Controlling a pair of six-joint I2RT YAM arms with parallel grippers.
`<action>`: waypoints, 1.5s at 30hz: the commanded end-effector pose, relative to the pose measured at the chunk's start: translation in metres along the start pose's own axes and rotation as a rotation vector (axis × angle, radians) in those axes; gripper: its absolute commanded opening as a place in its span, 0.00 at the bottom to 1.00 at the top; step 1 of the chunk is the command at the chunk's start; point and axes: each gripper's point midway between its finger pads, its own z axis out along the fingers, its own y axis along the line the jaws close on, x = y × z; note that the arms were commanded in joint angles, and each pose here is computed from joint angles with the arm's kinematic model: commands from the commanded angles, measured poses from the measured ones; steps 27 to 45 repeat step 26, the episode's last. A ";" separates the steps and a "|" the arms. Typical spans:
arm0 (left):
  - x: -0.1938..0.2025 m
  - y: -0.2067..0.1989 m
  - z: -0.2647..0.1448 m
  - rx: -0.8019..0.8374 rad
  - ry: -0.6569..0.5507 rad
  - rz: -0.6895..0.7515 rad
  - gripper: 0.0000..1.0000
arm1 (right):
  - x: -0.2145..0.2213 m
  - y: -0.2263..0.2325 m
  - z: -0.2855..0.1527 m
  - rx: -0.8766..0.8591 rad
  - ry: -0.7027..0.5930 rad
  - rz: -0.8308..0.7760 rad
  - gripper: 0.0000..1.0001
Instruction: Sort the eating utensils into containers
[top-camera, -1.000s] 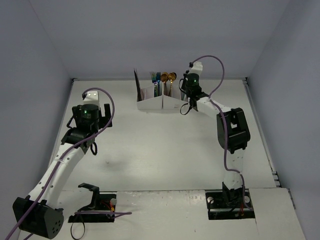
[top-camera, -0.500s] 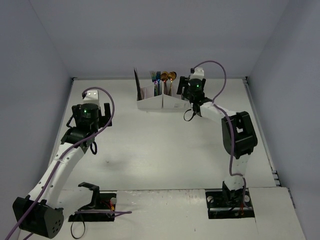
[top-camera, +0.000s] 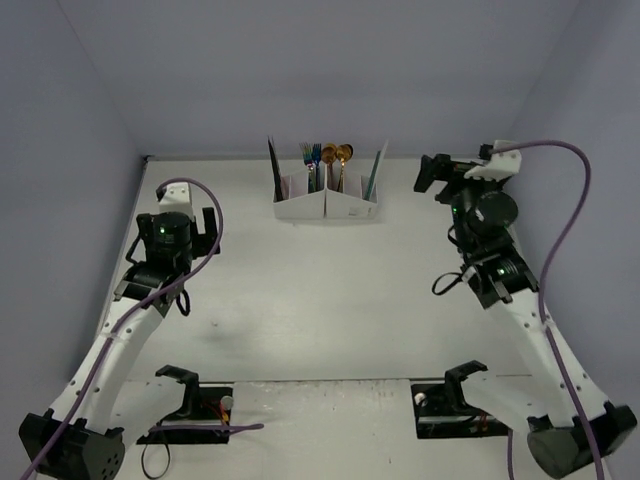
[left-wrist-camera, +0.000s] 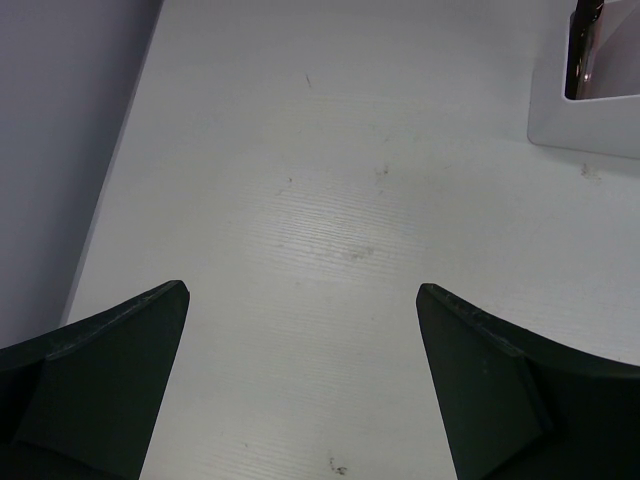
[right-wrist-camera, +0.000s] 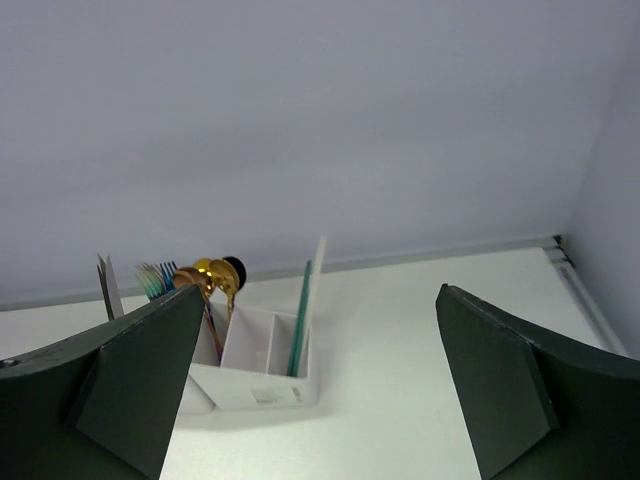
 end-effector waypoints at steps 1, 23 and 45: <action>-0.030 0.005 -0.010 -0.001 -0.121 -0.034 0.97 | -0.001 -0.036 -0.058 0.091 0.014 -0.016 1.00; 0.003 0.047 -0.097 0.032 -0.329 -0.097 0.97 | 0.027 -0.083 -0.144 0.178 0.029 0.052 1.00; 0.006 0.048 -0.095 0.024 -0.327 -0.088 0.97 | 0.030 -0.083 -0.144 0.181 0.035 0.052 1.00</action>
